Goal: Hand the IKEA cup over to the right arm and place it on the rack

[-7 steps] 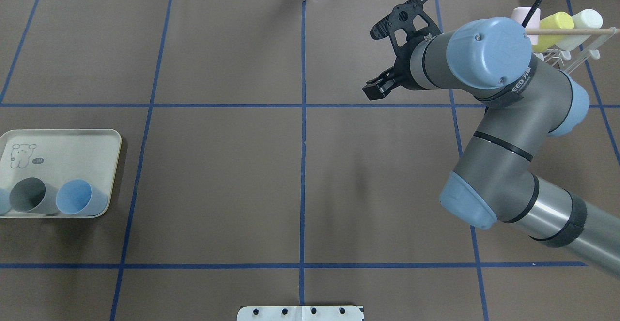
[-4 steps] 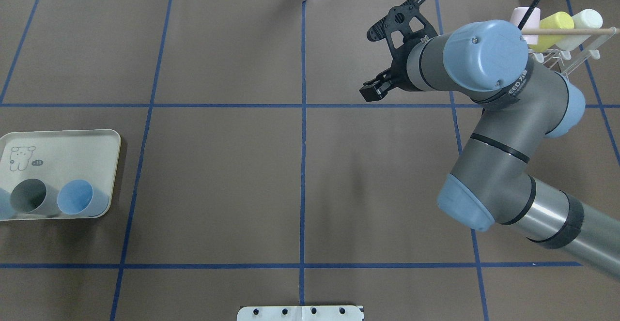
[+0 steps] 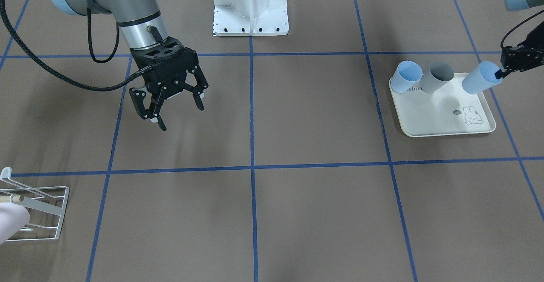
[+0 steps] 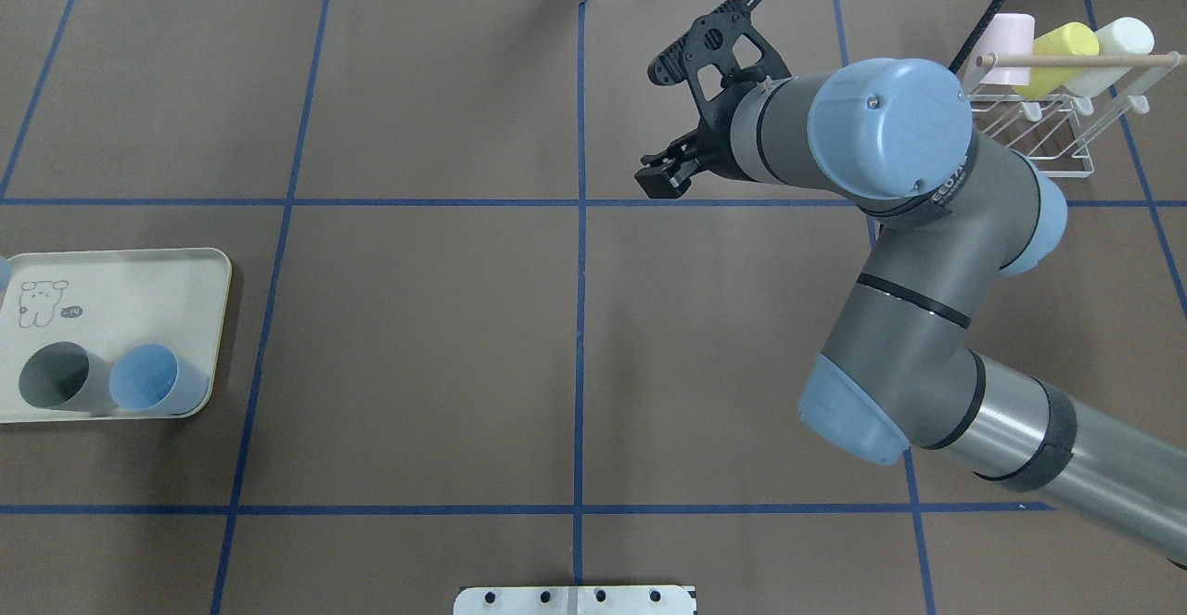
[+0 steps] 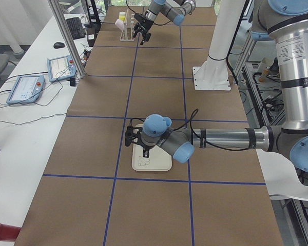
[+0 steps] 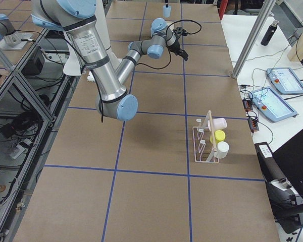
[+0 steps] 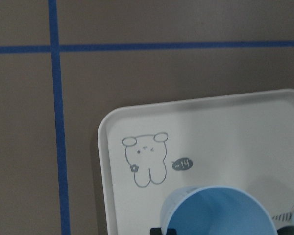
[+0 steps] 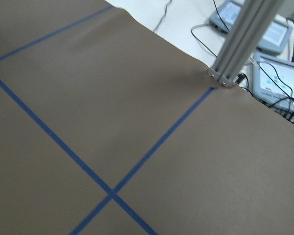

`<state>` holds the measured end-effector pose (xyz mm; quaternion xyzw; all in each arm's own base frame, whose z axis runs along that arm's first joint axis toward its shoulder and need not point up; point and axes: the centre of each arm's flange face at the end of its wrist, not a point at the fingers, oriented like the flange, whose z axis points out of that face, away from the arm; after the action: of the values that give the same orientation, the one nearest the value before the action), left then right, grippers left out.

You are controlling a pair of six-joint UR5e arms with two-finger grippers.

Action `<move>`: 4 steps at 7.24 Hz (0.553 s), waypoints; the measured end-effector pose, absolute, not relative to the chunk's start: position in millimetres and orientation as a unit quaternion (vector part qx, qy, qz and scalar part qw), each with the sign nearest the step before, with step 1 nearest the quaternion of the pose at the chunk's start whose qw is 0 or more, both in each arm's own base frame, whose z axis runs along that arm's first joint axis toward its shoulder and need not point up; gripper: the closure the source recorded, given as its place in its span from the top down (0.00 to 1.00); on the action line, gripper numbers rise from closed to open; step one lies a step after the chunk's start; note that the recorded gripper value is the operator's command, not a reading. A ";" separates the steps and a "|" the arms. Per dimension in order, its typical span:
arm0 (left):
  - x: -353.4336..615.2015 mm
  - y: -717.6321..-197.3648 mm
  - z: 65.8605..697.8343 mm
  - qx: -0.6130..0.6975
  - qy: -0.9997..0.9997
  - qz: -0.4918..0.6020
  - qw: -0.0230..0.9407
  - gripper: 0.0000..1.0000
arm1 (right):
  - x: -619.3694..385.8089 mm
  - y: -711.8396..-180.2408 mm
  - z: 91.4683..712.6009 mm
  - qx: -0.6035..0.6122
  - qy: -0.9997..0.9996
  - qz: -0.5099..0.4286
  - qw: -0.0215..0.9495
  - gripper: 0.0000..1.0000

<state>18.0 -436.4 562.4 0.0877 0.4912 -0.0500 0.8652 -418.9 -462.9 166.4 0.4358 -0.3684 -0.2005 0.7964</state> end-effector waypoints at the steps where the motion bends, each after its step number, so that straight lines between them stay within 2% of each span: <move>1: 14.8 -459.2 506.5 0.070 0.506 -0.092 0.855 0.00 | -435.7 -453.4 160.5 0.469 -0.388 -0.196 0.769 1.00; 4: 27.4 -502.1 347.0 -0.021 0.597 -0.189 0.779 0.00 | -473.1 -419.4 141.2 0.546 -0.386 -0.155 0.728 0.99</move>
<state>27.4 -502.1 347.0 -0.0206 0.5970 -0.1889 0.7794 -473.1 -419.4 141.2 0.5455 -0.3855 -0.1549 0.7279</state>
